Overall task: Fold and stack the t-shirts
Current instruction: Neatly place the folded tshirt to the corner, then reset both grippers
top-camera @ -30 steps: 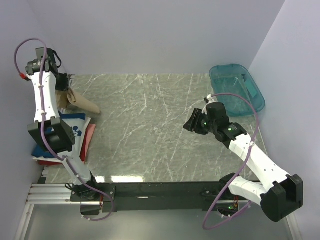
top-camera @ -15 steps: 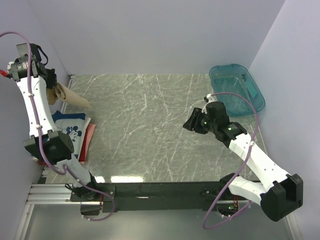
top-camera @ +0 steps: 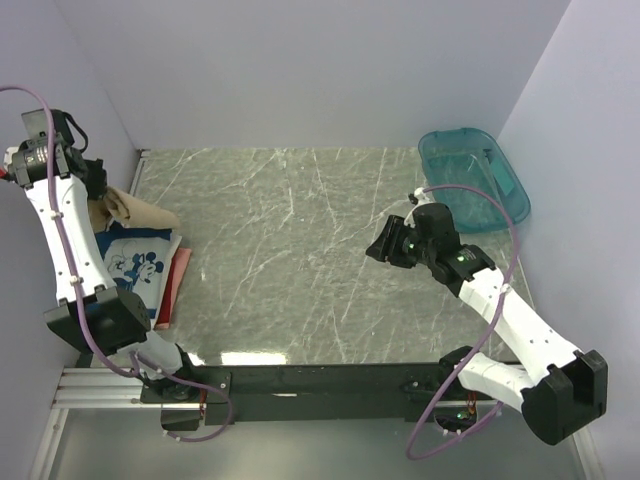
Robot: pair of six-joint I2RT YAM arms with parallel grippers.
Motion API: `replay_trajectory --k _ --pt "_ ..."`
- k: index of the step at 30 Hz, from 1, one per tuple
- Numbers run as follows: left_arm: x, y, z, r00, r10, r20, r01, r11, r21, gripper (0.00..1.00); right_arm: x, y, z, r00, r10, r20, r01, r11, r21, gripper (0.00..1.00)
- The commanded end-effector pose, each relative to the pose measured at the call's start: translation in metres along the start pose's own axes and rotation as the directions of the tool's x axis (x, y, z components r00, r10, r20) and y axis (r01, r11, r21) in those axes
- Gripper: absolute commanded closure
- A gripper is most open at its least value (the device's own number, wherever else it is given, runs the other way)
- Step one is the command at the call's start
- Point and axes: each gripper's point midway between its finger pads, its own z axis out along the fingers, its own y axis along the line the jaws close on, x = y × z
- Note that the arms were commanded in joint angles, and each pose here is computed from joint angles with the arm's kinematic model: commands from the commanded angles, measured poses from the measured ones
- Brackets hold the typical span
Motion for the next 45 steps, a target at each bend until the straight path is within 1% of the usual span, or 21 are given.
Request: replay_trajectory --k 1,9,13,15,16,17,18,20,23,25,27,29,32,35,36,38,39,41,42,44,45 --pt "-0.014 -0.001 -0.017 0.998 -0.002 0.058 -0.001 0.998 0.065 1.00 -0.011 0.009 -0.010 0.999 0.000 0.043 0.001 0.999 -0.032 0.48" --pt "-0.013 0.060 -0.010 0.994 -0.003 0.112 0.007 0.999 -0.041 1.00 0.001 0.010 -0.013 1.000 -0.020 0.012 0.021 0.999 -0.046 0.48" --pt "-0.001 0.133 -0.004 0.989 0.014 0.146 0.011 0.985 -0.170 1.00 0.013 0.012 -0.015 0.998 -0.056 -0.016 0.055 0.997 -0.056 0.48" --pt "-0.005 0.160 -0.002 0.980 0.016 0.197 0.025 0.978 -0.205 0.79 0.023 0.010 -0.015 0.997 -0.070 -0.040 0.068 0.996 -0.056 0.47" --pt "-0.002 0.186 -0.002 0.978 0.025 0.206 0.025 0.971 -0.238 0.68 0.027 0.008 -0.014 0.995 -0.083 -0.057 0.080 0.995 -0.057 0.46" --pt "0.003 0.193 -0.002 0.980 0.029 0.195 0.017 0.973 -0.232 0.46 0.031 0.007 -0.014 0.994 -0.091 -0.067 0.087 0.995 -0.057 0.45" --pt "0.008 0.201 -0.002 0.980 0.031 0.198 0.011 0.978 -0.208 0.35 0.034 0.005 -0.013 0.992 -0.094 -0.080 0.090 0.994 -0.056 0.44" --pt "0.017 0.200 -0.002 0.984 0.055 0.170 -0.027 0.987 -0.160 0.19 0.037 0.004 -0.013 0.991 -0.104 -0.089 0.099 0.993 -0.058 0.41" --pt "0.021 0.190 -0.007 0.985 0.089 0.147 -0.076 0.993 -0.095 0.10 0.035 0.007 -0.016 0.990 -0.114 -0.082 0.109 0.992 -0.066 0.38" --pt "0.024 0.170 -0.014 0.985 0.129 0.111 -0.129 0.992 -0.007 0.00 0.033 0.008 -0.017 0.990 -0.115 -0.077 0.110 0.992 -0.069 0.37" --pt "0.030 0.147 -0.021 0.985 0.155 0.073 -0.162 0.982 0.095 0.01 0.031 0.009 -0.016 0.991 -0.117 -0.071 0.112 0.991 -0.069 0.36" --pt "0.034 0.129 -0.028 0.980 0.186 0.076 -0.196 0.965 0.175 0.00 0.030 0.009 -0.015 0.991 -0.116 -0.065 0.112 0.992 -0.065 0.36" --pt "0.061 0.093 -0.045 0.968 0.245 0.061 -0.252 0.923 0.289 0.01 0.024 0.008 -0.012 0.993 -0.115 -0.040 0.112 0.992 -0.053 0.34" --pt "0.113 0.066 -0.053 0.936 0.353 0.001 -0.329 0.872 0.362 0.01 0.018 0.008 -0.010 0.994 -0.107 -0.026 0.106 0.994 -0.040 0.33" --pt "0.142 0.056 -0.056 0.906 0.422 -0.036 -0.374 0.837 0.399 0.01 0.015 0.009 -0.011 0.994 -0.107 -0.016 0.107 0.993 -0.041 0.33" --pt "0.168 0.049 -0.060 0.885 0.463 -0.044 -0.406 0.816 0.410 0.01 0.010 0.011 -0.013 0.994 -0.107 0.007 0.107 0.994 -0.037 0.32" --pt "0.201 0.042 -0.070 0.853 0.518 -0.063 -0.434 0.771 0.465 0.01 0.006 0.010 -0.013 0.994 -0.105 0.027 0.106 0.994 -0.026 0.30" --pt "0.233 0.039 -0.078 0.817 0.573 -0.065 -0.470 0.726 0.502 0.01 0.000 0.011 -0.018 0.993 -0.105 0.059 0.106 0.994 -0.019 0.28" --pt "0.269 0.043 -0.087 0.767 0.636 -0.085 -0.503 0.678 0.536 0.01 -0.003 0.010 -0.019 0.992 -0.106 0.075 0.107 0.994 -0.011 0.25" --pt "0.297 0.049 -0.090 0.726 0.685 -0.067 -0.551 0.636 0.540 0.01 -0.010 0.008 -0.023 0.989 -0.102 0.110 0.102 0.995 0.009 0.23" --pt "0.324 0.060 -0.094 0.674 0.735 -0.076 -0.587 0.595 0.549 0.01 -0.012 0.007 -0.024 0.988 -0.101 0.121 0.100 0.995 0.015 0.21"
